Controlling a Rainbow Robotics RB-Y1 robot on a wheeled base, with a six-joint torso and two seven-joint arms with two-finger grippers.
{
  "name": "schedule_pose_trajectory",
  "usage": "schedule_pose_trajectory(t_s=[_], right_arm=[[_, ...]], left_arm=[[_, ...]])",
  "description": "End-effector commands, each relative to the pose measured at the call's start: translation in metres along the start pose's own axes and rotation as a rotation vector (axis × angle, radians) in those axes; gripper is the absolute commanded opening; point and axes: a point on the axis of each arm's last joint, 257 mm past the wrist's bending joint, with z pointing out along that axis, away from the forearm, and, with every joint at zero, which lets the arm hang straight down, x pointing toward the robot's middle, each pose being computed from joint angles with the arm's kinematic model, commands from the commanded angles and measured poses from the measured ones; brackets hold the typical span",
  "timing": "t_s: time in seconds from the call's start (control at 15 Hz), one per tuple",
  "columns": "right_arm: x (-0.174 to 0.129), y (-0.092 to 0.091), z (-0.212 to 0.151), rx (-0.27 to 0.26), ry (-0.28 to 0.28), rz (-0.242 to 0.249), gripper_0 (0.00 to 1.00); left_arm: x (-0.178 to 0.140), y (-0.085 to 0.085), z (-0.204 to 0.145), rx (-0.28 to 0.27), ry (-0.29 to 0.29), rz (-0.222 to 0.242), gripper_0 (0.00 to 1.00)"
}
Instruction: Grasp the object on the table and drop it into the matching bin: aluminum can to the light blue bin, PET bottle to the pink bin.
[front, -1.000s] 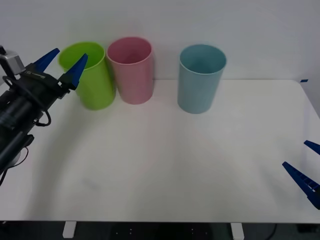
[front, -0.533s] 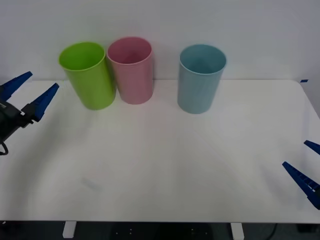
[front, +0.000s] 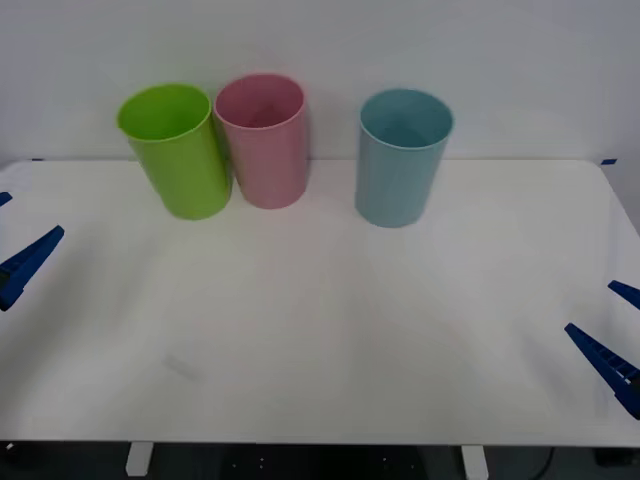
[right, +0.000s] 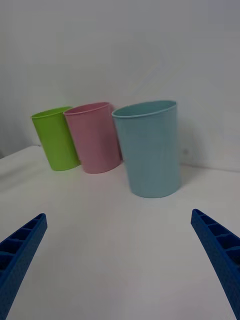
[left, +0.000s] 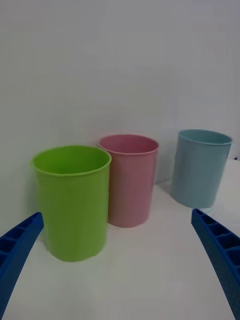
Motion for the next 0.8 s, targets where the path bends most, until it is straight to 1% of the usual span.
schedule_pose_trajectory(t_s=[0.07,0.13,0.33,0.53,0.8], right_arm=[[0.000,0.000,0.000,0.000,0.000,0.000,1.00],[0.000,0.000,0.000,0.000,0.000,0.000,1.00],[0.000,0.000,0.000,0.000,0.000,0.000,1.00],[0.000,0.000,0.000,0.000,0.000,0.000,1.00],[0.000,0.000,0.000,0.000,0.000,0.000,1.00]], left_arm=[[0.006,-0.003,-0.022,0.006,0.029,0.024,1.00],[0.008,-0.003,-0.029,0.002,0.036,0.042,1.00],[0.014,-0.005,-0.054,-0.006,0.057,0.036,1.00],[0.022,-0.010,-0.083,-0.017,0.108,0.048,1.00],[0.038,-0.022,-0.110,-0.023,0.163,0.013,1.00]])
